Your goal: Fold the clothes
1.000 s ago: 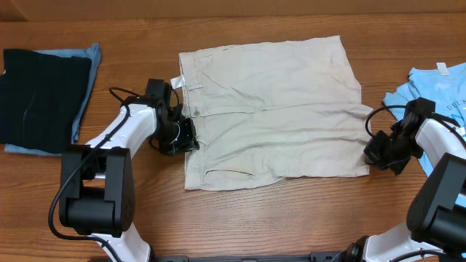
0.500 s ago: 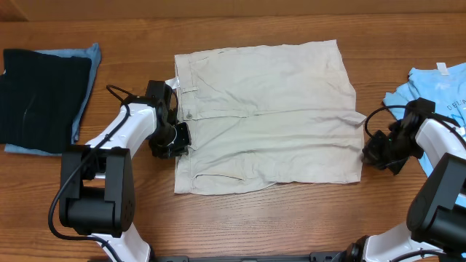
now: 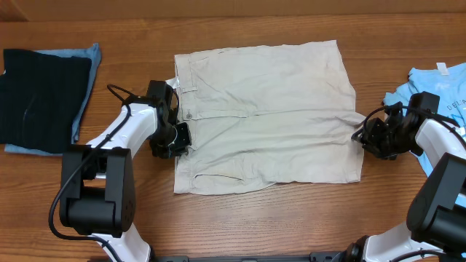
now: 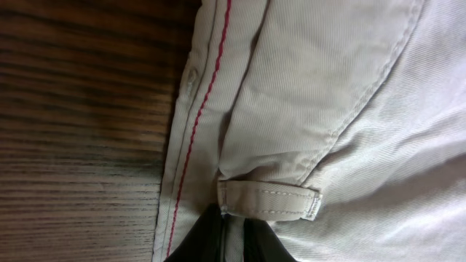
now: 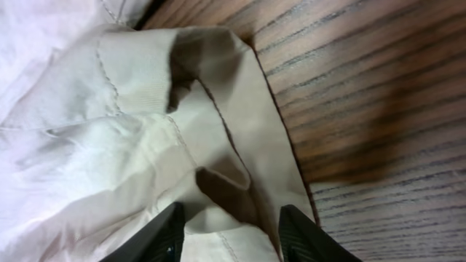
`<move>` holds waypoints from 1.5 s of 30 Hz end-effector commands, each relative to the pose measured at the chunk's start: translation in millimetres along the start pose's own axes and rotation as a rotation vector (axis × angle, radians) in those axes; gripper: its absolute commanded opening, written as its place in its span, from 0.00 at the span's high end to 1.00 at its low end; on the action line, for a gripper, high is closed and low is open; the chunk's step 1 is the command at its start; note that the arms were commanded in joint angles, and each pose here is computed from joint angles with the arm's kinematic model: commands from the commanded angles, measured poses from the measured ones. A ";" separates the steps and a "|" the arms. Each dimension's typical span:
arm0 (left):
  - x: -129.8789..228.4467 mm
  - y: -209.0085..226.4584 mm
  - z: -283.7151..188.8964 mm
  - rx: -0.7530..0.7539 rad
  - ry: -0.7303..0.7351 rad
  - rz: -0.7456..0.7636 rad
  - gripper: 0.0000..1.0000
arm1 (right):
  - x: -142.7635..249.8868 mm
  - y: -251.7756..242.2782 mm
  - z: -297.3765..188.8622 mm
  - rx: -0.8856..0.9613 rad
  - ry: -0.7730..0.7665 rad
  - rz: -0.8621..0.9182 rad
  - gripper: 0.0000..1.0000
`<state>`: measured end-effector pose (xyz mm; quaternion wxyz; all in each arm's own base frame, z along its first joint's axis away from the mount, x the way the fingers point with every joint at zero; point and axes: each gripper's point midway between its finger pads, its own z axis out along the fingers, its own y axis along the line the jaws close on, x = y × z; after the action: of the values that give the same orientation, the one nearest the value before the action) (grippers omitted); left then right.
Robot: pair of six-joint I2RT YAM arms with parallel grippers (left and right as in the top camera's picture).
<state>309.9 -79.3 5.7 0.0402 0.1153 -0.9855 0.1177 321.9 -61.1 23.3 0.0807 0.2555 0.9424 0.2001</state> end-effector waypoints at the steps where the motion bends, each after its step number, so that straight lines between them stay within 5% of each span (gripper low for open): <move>1: -8.0 3.1 -3.1 -0.028 -0.031 -0.003 0.86 | 3.6 6.0 7.2 -0.043 0.025 -0.034 0.58; 2: -7.9 2.9 -3.1 -0.027 -0.031 -0.003 0.86 | 4.3 8.8 8.2 -0.063 0.030 -0.052 0.65; 4: -7.7 2.7 -3.1 -0.026 -0.030 -0.003 0.86 | 3.2 8.7 8.1 -0.062 0.026 -0.055 0.96; 9: -8.6 2.1 -4.0 -0.025 -0.032 -0.002 0.89 | -3.0 8.8 7.6 -0.063 0.002 -0.088 0.93; 12: -8.9 1.8 -4.5 -0.024 -0.032 -0.002 0.88 | -10.2 0.1 7.9 -0.009 -0.028 -0.105 0.67; 19: -9.5 1.6 -4.5 -0.023 -0.035 -0.002 0.87 | -12.8 2.0 9.1 -0.017 -0.042 -0.136 0.66; 21: -9.3 0.7 -4.5 -0.019 -0.033 -0.002 0.87 | -2.3 4.5 15.2 -0.056 -0.019 -0.133 0.57; 24: -9.2 0.2 -4.5 -0.016 -0.033 -0.002 0.87 | 3.8 13.7 16.4 -0.119 -0.004 -0.153 0.66; 25: -8.9 -0.5 -4.4 -0.012 -0.031 -0.002 0.87 | 3.7 13.6 16.4 -0.118 -0.004 -0.153 0.85; 27: -8.7 -0.9 -4.4 -0.009 -0.030 -0.002 0.87 | 3.5 13.7 16.4 -0.119 -0.005 -0.153 0.95; 34: -9.9 2.6 -4.6 -0.027 -0.036 -0.003 0.88 | -6.7 -33.4 -18.9 0.156 0.024 0.075 0.96; 45: -23.3 -2.2 -23.9 -0.044 -0.068 -0.003 0.96 | -12.6 -45.1 -16.9 0.184 -0.015 0.101 0.96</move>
<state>321.5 -83.8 19.8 0.0304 0.1128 -0.9855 0.1229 314.5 -92.3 30.6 0.0496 0.2976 0.9410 0.1533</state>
